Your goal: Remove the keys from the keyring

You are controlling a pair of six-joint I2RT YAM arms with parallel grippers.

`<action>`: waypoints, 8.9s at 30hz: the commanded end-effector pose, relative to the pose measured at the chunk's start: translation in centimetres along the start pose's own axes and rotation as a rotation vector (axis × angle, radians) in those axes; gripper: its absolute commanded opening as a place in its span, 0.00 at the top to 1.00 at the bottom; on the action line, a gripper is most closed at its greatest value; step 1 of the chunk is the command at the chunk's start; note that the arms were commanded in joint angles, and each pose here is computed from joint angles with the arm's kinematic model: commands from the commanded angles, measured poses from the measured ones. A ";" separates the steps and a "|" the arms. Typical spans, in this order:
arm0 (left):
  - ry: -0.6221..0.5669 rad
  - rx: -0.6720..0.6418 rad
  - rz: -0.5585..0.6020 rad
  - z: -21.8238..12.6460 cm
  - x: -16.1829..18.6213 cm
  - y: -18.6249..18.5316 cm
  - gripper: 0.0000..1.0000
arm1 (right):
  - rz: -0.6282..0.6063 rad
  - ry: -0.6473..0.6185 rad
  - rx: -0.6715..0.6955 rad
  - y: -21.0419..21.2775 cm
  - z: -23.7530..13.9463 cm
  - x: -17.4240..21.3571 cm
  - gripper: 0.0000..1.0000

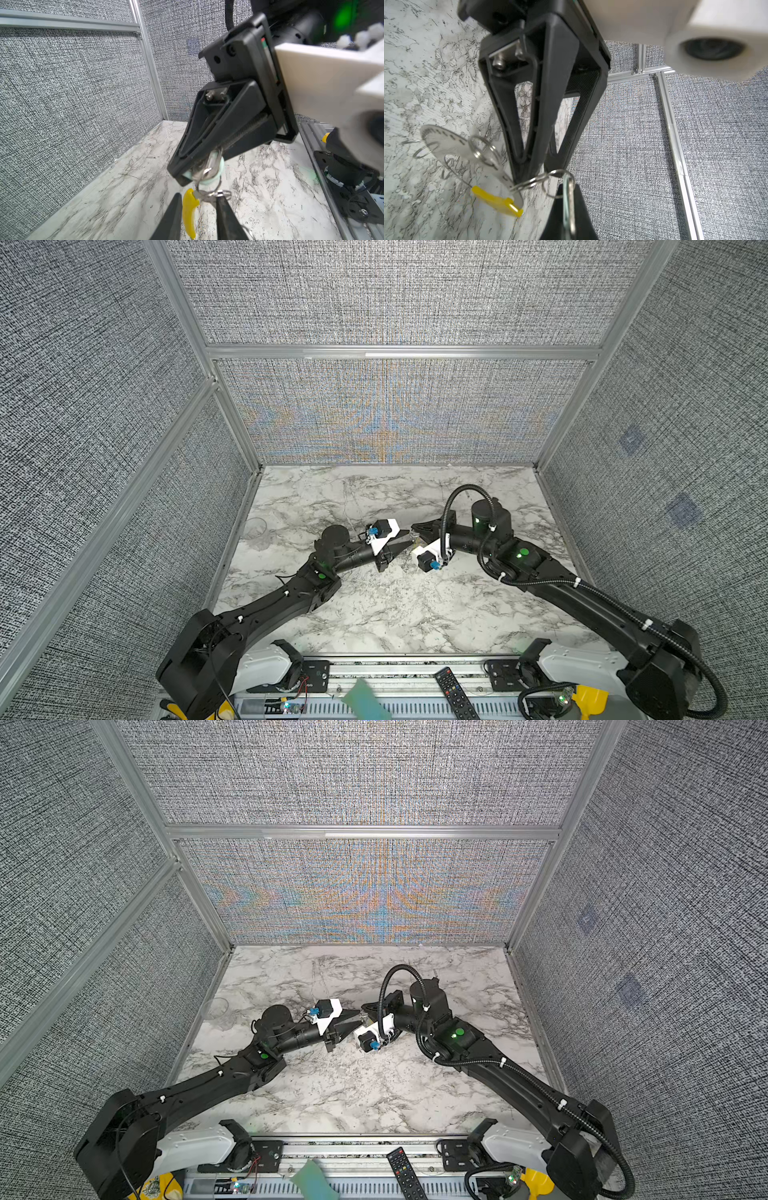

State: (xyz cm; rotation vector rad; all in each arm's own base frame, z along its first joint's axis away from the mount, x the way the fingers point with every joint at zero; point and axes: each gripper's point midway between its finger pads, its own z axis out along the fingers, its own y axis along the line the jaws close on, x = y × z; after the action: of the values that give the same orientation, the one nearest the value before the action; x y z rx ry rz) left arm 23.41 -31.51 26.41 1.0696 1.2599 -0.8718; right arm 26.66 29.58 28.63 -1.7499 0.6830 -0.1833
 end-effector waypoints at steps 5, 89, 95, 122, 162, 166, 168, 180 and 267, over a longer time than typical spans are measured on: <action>-0.053 0.004 0.012 -0.1 -1.2 -0.2 0.73 | -0.010 -0.024 0.041 -1.4 0.1 -0.5 1.00; 0.016 0.043 0.009 0.1 -0.2 -1.5 1.00 | 0.185 0.050 0.160 -4.2 -1.6 0.8 1.00; 0.039 0.055 0.007 0.3 0.2 -1.6 1.00 | 0.188 0.070 0.185 -4.7 -2.1 1.0 1.00; -0.022 0.021 -0.049 0.1 -0.7 -1.1 1.00 | 0.348 0.138 0.112 -1.2 -1.2 3.1 1.00; 0.254 -0.082 0.280 -0.8 -0.3 1.6 0.65 | 0.259 -0.019 -0.048 0.5 -1.5 -0.3 1.00; 0.246 -0.063 0.292 -0.7 -0.8 1.7 0.65 | 0.227 -0.027 -0.075 1.2 -1.6 -0.5 1.00; 0.233 -0.023 0.290 -0.6 -0.9 1.2 0.65 | 0.211 -0.036 -0.073 1.2 -1.6 -0.7 1.00; 0.164 0.132 0.214 0.2 -1.0 -1.2 0.65 | 0.124 -0.041 -0.055 1.1 -1.6 -1.1 1.00; 0.140 0.095 0.046 0.0 0.2 -1.3 1.00 | 0.216 0.086 0.068 0.5 -1.6 1.6 1.00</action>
State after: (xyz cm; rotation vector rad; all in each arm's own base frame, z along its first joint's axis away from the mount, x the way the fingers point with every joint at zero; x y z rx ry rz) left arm 22.16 -31.85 25.57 1.2601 1.3138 -0.8331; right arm 26.58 27.35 27.22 -1.6438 0.9258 -0.1104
